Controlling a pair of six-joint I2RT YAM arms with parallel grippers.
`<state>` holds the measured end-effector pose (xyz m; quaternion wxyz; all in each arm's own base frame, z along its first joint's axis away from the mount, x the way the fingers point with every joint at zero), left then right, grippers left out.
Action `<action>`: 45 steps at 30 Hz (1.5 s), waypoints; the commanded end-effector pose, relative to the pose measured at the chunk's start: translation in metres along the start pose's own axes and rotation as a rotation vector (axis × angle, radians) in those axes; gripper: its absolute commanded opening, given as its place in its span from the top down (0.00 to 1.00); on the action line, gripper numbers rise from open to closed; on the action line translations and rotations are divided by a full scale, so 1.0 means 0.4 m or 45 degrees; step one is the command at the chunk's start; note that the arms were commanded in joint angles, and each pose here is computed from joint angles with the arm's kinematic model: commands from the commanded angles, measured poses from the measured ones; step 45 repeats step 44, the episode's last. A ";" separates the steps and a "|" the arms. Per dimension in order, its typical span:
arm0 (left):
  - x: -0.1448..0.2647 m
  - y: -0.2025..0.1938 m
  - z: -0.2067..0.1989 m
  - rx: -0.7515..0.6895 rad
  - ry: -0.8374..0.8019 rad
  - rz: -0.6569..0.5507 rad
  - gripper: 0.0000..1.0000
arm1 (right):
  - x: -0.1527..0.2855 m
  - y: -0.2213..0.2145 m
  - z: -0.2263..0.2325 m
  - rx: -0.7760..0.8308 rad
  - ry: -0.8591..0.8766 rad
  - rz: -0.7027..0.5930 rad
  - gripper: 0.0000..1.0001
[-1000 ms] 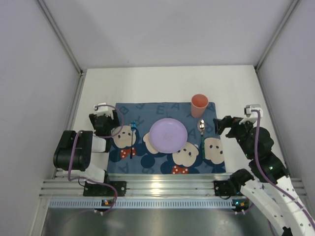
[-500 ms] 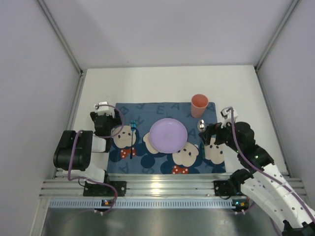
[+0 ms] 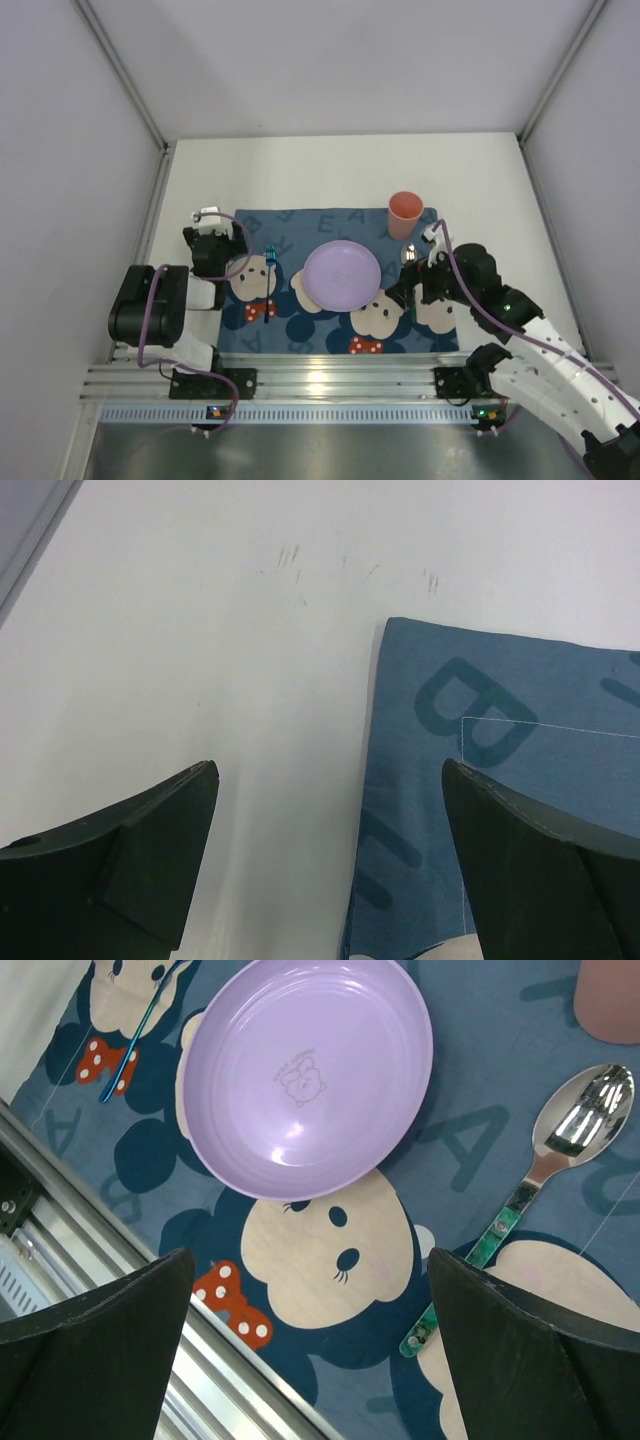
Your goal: Set the dinner table for one person
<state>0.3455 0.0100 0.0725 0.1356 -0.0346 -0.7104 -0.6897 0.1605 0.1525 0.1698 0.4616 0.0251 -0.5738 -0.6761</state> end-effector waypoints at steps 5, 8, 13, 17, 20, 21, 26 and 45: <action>-0.003 0.044 -0.010 0.031 -0.031 -0.107 0.01 | 0.017 0.047 0.000 0.027 -0.057 -0.133 0.00; -0.004 0.045 -0.010 0.031 -0.029 -0.109 0.02 | 0.018 0.047 -0.003 0.029 -0.071 -0.143 0.00; -0.003 0.044 -0.010 0.031 -0.031 -0.107 0.02 | 0.022 0.049 -0.009 0.024 -0.100 -0.157 0.00; -0.003 0.044 -0.010 0.031 -0.031 -0.107 0.02 | 0.027 0.053 -0.016 0.012 -0.137 -0.177 0.00; -0.004 0.043 -0.010 0.031 -0.031 -0.107 0.01 | 0.031 0.059 -0.023 -0.010 -0.176 -0.194 0.00; -0.004 0.043 -0.010 0.031 -0.029 -0.107 0.02 | 0.034 0.064 -0.028 -0.028 -0.204 -0.200 0.00; -0.004 0.043 -0.010 0.031 -0.029 -0.107 0.02 | 0.048 0.080 -0.068 -0.068 -0.384 -0.209 0.00; -0.004 0.044 -0.010 0.031 -0.031 -0.109 0.02 | 0.098 0.222 -0.079 -0.151 -0.601 -0.320 0.00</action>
Point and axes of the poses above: each gripper's point midway between its finger pads, its own x axis back along the fingers, its own z axis along the line the jaws close on, y = z × x, the point moved 4 cm from there along x, back along the fingers
